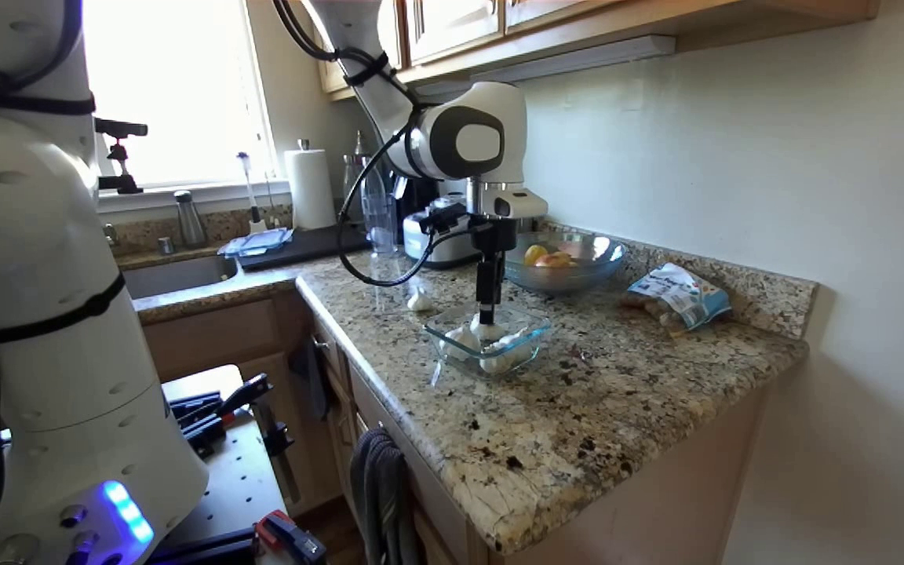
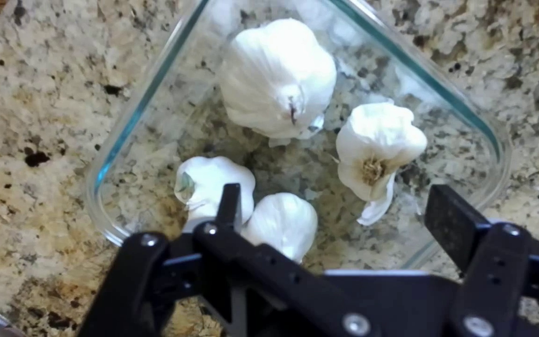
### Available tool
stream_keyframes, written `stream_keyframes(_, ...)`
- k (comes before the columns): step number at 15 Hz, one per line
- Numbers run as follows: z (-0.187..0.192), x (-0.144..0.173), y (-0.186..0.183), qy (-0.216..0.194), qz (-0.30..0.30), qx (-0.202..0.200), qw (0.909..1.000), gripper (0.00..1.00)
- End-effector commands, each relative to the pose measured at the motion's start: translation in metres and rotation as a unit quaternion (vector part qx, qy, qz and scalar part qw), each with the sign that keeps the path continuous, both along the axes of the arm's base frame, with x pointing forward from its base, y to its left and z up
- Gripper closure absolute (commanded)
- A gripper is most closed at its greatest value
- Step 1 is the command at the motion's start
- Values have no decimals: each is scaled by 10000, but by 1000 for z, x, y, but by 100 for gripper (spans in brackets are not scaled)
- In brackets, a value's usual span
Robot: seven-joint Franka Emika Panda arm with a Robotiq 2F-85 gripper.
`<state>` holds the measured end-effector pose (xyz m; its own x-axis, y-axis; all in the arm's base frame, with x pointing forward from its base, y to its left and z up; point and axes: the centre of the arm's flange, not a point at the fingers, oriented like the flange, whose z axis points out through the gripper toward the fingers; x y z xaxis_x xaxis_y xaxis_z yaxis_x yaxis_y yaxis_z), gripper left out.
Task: Remove the cloves of garlic from the glass bowl and put it on the counter
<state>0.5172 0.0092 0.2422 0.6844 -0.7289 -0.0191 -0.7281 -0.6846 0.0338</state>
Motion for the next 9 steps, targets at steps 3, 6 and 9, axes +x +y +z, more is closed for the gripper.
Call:
stream_keyframes(3, -15, -13, -12, 179, 95, 364, 9991, 0)
stream_keyframes(6, -26, -15, -13, 37, 237, 578, 9980, 0)
stream_keyframes(9, -37, -14, -14, -189, 373, 716, 9966, 0)
